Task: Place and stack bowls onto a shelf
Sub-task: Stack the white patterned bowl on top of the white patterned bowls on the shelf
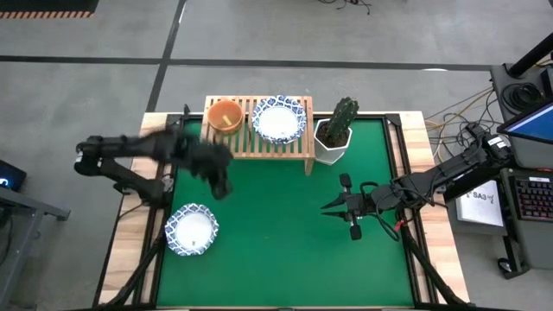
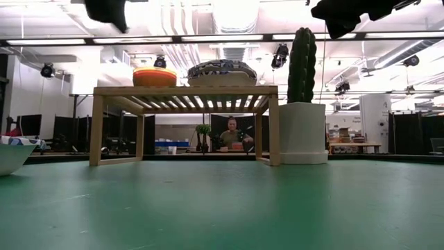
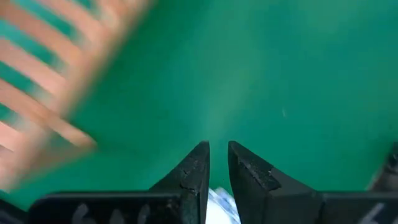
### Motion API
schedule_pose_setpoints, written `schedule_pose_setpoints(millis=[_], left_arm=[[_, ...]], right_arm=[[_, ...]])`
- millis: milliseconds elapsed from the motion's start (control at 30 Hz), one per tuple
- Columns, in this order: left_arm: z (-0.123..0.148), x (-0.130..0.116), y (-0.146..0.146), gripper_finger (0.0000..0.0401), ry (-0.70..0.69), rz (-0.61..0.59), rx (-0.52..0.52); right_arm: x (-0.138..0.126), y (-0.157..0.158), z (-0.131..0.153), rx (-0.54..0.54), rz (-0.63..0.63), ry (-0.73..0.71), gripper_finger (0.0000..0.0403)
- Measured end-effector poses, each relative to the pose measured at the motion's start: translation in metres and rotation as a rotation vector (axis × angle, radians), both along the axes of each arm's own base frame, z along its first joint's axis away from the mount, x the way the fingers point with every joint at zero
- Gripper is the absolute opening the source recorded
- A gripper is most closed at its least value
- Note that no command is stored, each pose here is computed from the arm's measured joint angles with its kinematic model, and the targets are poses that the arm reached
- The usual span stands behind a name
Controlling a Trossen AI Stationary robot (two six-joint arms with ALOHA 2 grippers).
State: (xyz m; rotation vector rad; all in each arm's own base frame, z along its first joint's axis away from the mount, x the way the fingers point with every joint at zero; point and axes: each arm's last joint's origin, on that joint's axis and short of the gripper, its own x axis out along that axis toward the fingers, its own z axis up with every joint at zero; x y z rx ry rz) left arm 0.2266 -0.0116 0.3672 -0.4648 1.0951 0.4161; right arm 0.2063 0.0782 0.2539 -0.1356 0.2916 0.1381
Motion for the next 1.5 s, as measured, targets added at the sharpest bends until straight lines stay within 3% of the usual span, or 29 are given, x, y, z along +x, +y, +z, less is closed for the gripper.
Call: schedule_pose_setpoints(millis=[267,467,800,933,1367,1500], left_arm=[[-0.074,-0.010,-0.075,0.0041,0.167,0.185,-0.201],[-0.118,-0.013,-0.097,0.0069,0.185,0.264,-0.285],[-0.141,-0.012,-0.099,0.0183,0.269,0.300,-0.251],[-0.153,-0.008,-0.104,0.0210,0.308,0.306,-0.223],[-0.200,0.004,-0.119,0.0199,0.480,0.313,-0.116],[-0.210,0.006,-0.122,0.0189,0.523,0.289,-0.124]], right_arm=[[0.000,0.000,0.000,-0.001,0.000,-0.001,0.0057],[0.000,0.000,0.000,-0.006,0.002,-0.002,0.0057],[0.000,0.000,0.001,-0.021,0.007,-0.009,0.0057],[0.000,0.000,0.001,-0.031,0.009,-0.010,0.0057],[0.000,0.000,0.001,-0.035,0.011,-0.011,0.0057],[0.000,0.000,0.001,-0.032,0.010,-0.011,0.0057]])
